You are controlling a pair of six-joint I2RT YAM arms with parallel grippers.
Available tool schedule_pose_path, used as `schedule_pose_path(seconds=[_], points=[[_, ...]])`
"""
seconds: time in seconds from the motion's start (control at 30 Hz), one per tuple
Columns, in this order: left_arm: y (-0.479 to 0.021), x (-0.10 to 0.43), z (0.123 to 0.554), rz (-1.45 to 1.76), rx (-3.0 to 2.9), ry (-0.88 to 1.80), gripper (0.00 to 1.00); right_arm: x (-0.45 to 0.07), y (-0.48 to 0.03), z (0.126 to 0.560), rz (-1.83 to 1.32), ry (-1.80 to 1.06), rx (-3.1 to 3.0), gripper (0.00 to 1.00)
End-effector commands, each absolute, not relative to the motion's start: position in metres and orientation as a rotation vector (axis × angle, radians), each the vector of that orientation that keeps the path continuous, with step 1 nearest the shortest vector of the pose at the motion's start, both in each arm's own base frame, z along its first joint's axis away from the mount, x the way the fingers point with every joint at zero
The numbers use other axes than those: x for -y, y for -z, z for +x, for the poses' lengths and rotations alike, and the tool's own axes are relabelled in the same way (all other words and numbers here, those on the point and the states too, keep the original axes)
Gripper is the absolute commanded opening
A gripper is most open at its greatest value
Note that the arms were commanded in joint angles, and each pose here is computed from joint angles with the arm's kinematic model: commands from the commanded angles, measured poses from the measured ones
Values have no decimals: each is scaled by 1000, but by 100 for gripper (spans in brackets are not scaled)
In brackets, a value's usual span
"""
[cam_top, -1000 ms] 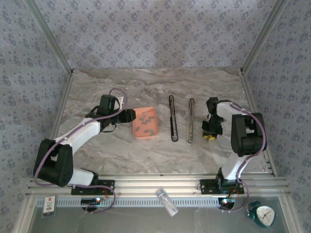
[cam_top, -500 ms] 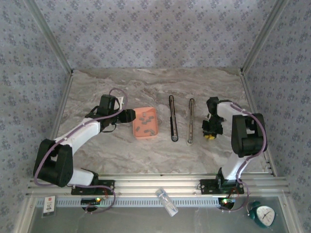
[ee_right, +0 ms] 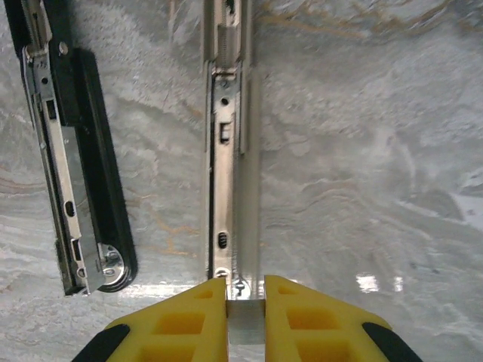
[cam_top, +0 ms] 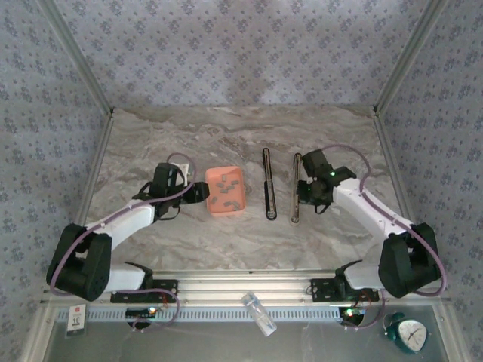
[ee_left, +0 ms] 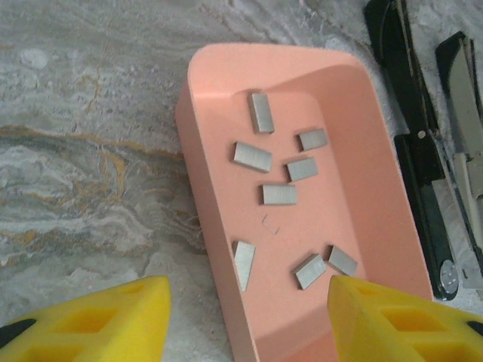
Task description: Load the staples into the stapler
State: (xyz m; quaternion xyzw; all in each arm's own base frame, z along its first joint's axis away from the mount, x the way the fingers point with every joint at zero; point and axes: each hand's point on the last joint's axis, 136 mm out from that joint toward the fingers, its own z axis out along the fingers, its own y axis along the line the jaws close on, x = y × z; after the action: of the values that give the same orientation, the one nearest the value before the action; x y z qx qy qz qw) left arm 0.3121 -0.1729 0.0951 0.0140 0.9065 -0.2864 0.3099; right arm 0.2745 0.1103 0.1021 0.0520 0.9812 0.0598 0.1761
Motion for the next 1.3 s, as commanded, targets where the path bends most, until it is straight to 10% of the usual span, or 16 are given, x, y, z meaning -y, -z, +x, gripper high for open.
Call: schedule_pose_path(seconds=[0.0,1.27], points=[[-110,177,320,46,-2326,771,57,-114,-95,271,239,-142,-2744,17],[-114,189,324,96,-2330,742,57,-128,-76,261,87,-66,-2757,16]])
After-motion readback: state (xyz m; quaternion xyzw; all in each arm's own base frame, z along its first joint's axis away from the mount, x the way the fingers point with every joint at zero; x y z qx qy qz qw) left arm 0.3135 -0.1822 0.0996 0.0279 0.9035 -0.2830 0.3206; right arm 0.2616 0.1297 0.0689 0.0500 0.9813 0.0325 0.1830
